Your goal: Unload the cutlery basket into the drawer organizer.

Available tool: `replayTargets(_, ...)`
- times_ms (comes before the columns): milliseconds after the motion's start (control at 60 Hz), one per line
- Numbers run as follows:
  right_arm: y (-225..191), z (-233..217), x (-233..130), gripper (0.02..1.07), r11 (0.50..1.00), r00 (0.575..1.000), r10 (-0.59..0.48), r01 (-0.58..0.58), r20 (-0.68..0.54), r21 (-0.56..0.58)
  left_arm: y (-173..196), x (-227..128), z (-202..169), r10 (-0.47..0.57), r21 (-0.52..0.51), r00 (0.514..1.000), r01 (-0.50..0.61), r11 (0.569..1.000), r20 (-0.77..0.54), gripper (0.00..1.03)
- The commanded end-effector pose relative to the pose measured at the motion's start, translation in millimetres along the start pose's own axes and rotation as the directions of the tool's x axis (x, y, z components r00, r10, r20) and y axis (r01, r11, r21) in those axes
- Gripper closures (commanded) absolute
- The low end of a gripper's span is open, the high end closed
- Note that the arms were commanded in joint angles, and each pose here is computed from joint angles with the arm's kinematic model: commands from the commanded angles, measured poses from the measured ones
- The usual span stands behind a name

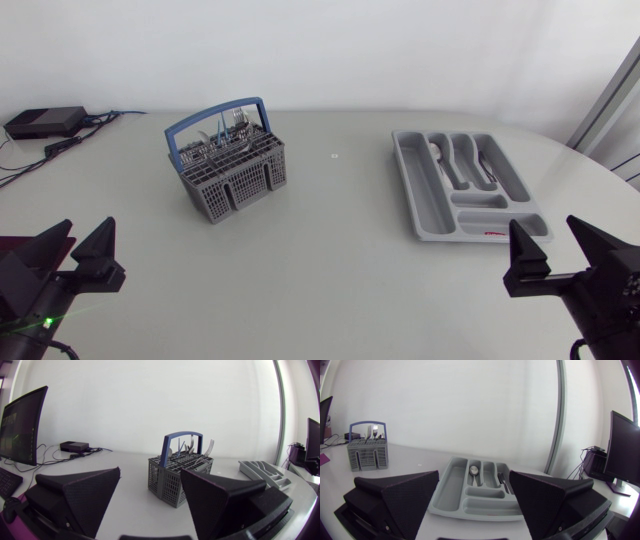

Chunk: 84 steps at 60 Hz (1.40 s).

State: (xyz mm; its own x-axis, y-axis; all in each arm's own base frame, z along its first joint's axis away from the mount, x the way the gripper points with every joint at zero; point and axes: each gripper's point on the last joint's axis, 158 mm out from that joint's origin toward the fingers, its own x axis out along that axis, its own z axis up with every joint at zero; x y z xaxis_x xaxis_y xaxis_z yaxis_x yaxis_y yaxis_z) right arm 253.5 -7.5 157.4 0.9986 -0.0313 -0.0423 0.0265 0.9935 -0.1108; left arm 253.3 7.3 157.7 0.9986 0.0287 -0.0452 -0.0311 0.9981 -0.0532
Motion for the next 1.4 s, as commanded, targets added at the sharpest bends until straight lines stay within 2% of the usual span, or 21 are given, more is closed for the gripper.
replayTargets(0,3,-9,1,0.06,1.0,1.0,0.011,-0.011,-0.018,0.018,-2,0,-5,-0.007,-0.025,1.0,0.007,1.0,-0.007,0.05)
replayTargets(283,3,-6,1,0.06,1.0,1.0,0.008,-0.008,-0.006,0.02,-1,0,1,-0.005,-0.022,1.0,0.006,1.0,0.016,0.05)
replayTargets(433,9,10,-1,0.07,0.999,0.999,0.032,-0.033,0.029,0.02,-3,-4,28,-0.007,-0.022,0.998,0.008,1.0,0.054,0.05)
replayTargets(583,12,28,8,0.07,0.999,0.999,0.047,-0.047,0.02,0.02,-4,3,40,-0.006,-0.025,1.0,0.007,1.0,0.01,0.05)
replayTargets(800,27,37,30,0.07,0.995,0.995,0.094,-0.092,-0.046,0.038,-10,37,47,-0.016,-0.049,0.989,0.009,0.999,-0.147,0.06)
replayTargets(900,40,35,39,0.07,0.994,0.99,0.112,-0.11,-0.085,0.024,-11,54,37,-0.014,-0.044,0.965,0.002,0.999,-0.261,0.09)
replayTargets(950,43,29,46,0.07,0.993,0.984,0.114,-0.113,-0.137,0.016,-10,66,24,-0.004,-0.022,0.931,-0.004,1.0,-0.365,0.09)
replayTargets(983,44,27,47,0.07,0.993,0.982,0.115,-0.114,-0.149,0.014,-10,69,22,-0.001,-0.019,0.925,-0.006,1.0,-0.381,0.09)
replayTargets(1100,57,2,52,0.07,0.987,0.932,0.148,-0.162,-0.33,-0.014,-7,91,-2,0.018,0.048,0.841,0.009,0.999,-0.54,0.12)
replayTargets(1267,74,-14,53,0.07,0.971,0.878,0.195,-0.234,-0.437,-0.038,-5,121,-1,0.066,0.184,0.819,0.049,0.982,-0.57,0.12)
replayTargets(1383,84,-23,52,0.07,0.944,0.842,0.217,-0.309,-0.495,-0.113,-16,138,-9,0.057,0.288,0.787,0.157,0.945,-0.614,0.11)
